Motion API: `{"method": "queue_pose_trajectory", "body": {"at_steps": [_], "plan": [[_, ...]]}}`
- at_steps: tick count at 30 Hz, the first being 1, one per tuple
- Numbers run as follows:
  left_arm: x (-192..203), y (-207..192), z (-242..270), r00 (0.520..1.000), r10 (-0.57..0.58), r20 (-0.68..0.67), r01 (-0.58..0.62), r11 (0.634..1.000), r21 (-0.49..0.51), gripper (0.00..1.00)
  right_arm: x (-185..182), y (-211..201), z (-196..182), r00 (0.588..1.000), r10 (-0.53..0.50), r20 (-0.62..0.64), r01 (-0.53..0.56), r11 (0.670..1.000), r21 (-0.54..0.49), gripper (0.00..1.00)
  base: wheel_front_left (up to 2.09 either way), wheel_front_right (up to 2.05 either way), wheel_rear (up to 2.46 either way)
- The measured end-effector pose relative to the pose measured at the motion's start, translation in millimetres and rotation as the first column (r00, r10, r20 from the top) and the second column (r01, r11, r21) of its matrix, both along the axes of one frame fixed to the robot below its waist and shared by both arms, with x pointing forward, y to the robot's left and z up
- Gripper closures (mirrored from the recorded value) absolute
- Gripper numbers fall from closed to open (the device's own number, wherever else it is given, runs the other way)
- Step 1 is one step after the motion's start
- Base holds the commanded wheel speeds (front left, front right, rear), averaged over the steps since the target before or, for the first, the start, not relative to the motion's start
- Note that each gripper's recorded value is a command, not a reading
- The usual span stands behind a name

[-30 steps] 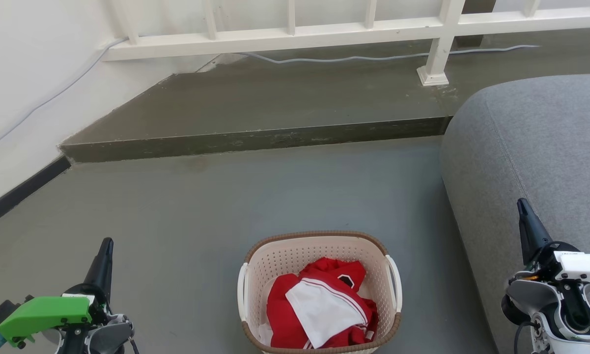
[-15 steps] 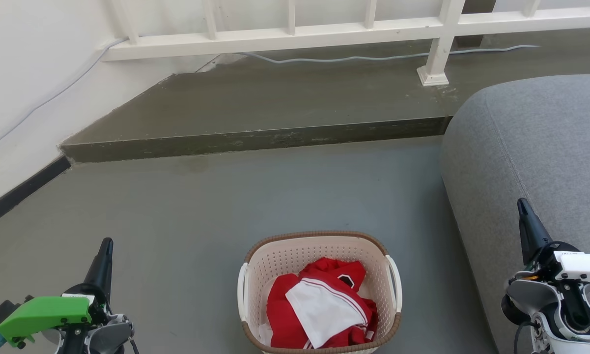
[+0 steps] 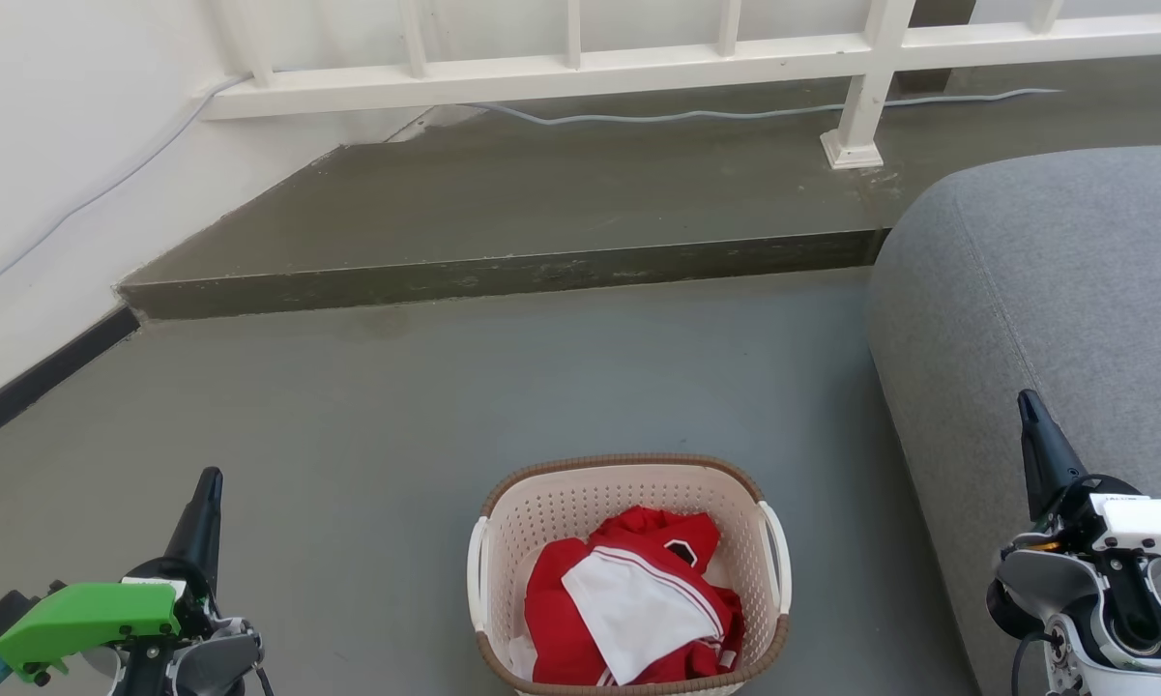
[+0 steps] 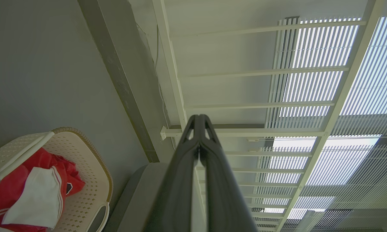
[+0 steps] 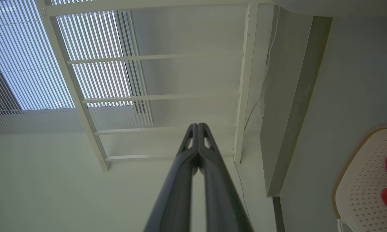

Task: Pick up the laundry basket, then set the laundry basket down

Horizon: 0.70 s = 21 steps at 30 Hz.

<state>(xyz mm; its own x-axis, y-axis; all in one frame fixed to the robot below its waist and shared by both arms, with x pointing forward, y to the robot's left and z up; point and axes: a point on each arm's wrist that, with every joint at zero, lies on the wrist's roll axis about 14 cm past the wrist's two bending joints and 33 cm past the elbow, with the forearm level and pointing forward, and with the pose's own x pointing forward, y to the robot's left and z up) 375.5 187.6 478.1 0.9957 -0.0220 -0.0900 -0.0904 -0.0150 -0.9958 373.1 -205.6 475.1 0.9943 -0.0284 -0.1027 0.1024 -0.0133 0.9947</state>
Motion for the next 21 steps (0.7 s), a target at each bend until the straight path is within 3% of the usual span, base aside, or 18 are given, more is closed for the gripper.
{"method": "queue_pose_trajectory", "body": {"at_steps": [21], "plan": [[0.0,0.0,0.0,1.0,0.001,0.0,-0.001,1.0,-0.001,1.0,0.0,0.0,0.1,1.0,0.0,0.0,0.0,1.0,0.0,1.0,0.0,0.0,0.0]]}}
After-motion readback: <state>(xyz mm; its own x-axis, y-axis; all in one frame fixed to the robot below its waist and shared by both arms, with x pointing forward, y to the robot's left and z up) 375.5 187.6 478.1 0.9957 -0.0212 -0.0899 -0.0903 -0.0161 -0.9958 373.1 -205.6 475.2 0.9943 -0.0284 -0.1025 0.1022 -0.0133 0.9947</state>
